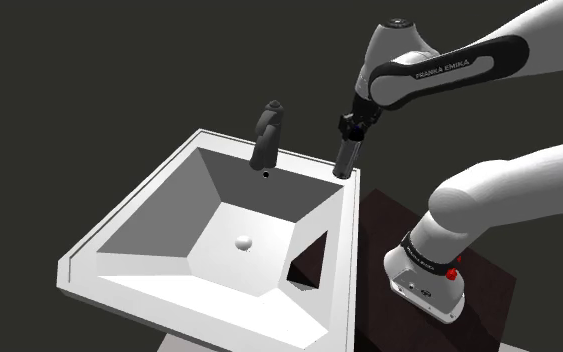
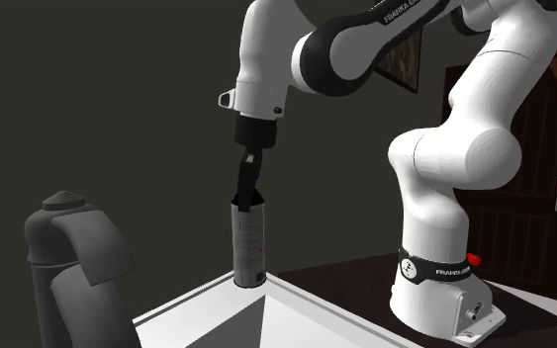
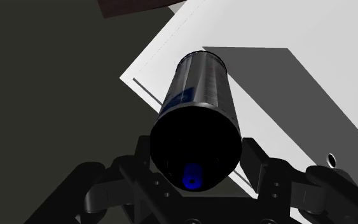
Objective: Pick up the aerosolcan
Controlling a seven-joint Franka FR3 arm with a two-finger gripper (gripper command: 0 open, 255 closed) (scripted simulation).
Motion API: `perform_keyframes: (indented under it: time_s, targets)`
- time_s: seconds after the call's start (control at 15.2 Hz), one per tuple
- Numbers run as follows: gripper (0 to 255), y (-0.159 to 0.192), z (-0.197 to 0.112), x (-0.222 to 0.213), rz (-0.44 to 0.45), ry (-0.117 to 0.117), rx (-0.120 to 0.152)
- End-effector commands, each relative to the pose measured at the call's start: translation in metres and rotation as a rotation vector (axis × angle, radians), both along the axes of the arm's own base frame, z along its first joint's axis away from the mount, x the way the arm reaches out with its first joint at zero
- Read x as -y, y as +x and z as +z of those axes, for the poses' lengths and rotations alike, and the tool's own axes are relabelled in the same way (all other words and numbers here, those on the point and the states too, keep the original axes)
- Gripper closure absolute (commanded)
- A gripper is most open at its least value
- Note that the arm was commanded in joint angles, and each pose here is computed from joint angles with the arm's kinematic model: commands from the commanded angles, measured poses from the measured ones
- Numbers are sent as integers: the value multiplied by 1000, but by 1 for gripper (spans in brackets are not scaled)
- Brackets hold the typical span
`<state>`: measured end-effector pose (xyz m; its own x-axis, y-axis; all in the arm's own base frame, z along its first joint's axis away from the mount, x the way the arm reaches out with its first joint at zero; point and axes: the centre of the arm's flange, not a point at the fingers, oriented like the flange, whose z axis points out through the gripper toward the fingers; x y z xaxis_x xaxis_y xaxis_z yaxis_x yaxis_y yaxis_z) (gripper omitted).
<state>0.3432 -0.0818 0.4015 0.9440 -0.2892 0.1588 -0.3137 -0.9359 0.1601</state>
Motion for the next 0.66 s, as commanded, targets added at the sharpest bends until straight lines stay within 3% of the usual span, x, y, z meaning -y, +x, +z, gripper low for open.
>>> perform_keyframes:
  time_s: [0.0,0.59]
  targets:
    - [255,1,10,0,0,0,0]
    - [255,1,48,0,0,0,0]
